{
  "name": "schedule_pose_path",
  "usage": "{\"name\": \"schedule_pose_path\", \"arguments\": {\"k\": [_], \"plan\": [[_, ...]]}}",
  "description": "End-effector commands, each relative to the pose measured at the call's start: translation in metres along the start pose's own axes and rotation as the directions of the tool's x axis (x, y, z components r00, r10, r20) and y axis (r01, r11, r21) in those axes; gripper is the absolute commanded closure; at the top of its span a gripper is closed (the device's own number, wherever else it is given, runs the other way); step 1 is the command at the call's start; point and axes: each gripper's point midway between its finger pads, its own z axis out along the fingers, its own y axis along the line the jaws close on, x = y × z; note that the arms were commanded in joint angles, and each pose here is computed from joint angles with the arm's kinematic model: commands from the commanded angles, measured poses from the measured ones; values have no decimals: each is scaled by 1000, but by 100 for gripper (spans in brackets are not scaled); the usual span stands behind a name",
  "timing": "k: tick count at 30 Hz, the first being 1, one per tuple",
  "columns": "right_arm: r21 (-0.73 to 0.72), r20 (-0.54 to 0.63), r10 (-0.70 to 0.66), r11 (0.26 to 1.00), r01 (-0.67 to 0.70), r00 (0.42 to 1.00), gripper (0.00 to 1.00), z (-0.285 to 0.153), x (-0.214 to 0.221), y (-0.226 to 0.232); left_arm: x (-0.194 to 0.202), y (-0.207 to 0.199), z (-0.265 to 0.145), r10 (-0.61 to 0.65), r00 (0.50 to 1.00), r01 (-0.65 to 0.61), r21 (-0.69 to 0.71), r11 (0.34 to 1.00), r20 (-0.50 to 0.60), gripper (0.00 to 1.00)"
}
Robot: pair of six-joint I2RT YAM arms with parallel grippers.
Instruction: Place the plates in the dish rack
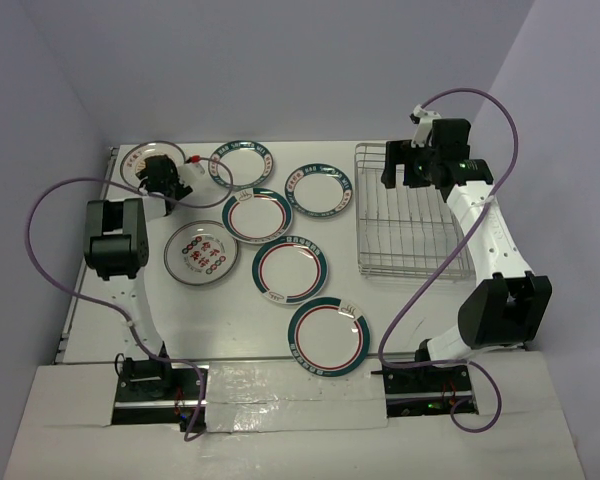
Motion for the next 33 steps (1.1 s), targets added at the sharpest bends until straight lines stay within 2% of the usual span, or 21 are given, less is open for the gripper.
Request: {"name": "schedule_pose_path", "arguments": {"k": [1, 5, 7, 11, 15, 17, 18, 22, 23, 25, 26, 28, 29, 31, 32, 33], "plan": [[24, 10, -4, 1000, 4, 1000, 0, -2, -5, -7, -18, 32, 16, -6, 999, 11, -98, 995, 52, 16], [28, 8, -7, 1000, 7, 1000, 0, -3, -5, -7, -17, 27, 36, 13, 999, -10, -95, 995, 35, 23], [33, 6, -10, 999, 9, 1000, 0, -3, -5, -8, -17, 24, 42, 13, 999, -10, -80, 997, 31, 30], [42, 11, -11, 999, 11, 1000, 0, -5, -6, -10, -21, 15, 46, -2, 999, 2, -4, 1000, 34, 51], [41, 15, -14, 999, 13, 1000, 0, -7, -7, -9, -23, 9, 35, -16, 999, 14, 58, 998, 37, 79], [33, 20, -11, 999, 11, 1000, 0, -8, -8, -8, -25, 10, 23, -23, 999, 21, 65, 998, 40, 84], [30, 20, -11, 999, 11, 1000, 0, -8, -8, -7, -28, 10, 17, -27, 999, 24, 71, 997, 41, 98], [24, 40, -11, 1000, 10, 999, 0, -14, -12, -5, -41, 33, -19, -121, 991, 117, 73, 991, 54, 100], [23, 46, -10, 1000, 9, 999, 0, -16, -14, -4, -51, 61, -36, -184, 980, 183, 25, 983, 77, 100], [17, 63, -6, 1000, 5, 998, 0, -21, -17, -2, -73, 70, -61, -228, 969, 224, 53, 973, 90, 100], [15, 71, -2, 1000, 1, 998, 0, -22, -18, -1, -94, 105, -87, -314, 936, 313, 32, 949, 158, 100], [4, 80, 9, 1000, -10, 997, 0, -26, -20, 0, -114, 128, -116, -389, 898, 386, 59, 921, 204, 100], [0, 85, 15, 1000, -15, 996, 0, -27, -21, 1, -129, 151, -145, -483, 843, 476, 90, 875, 239, 100], [-15, 98, 25, 1000, -23, 995, 0, -32, -25, 4, -147, 165, -175, -564, 781, 544, 152, 825, 269, 100], [1, 110, 46, 999, -47, 993, 0, -36, -27, -7, -158, 175, -204, -636, 721, 602, 206, 772, 275, 100], [0, 123, 54, 999, -54, 991, 0, -41, -30, -8, -174, 173, -223, -670, 678, 603, 291, 743, 304, 100]]}}
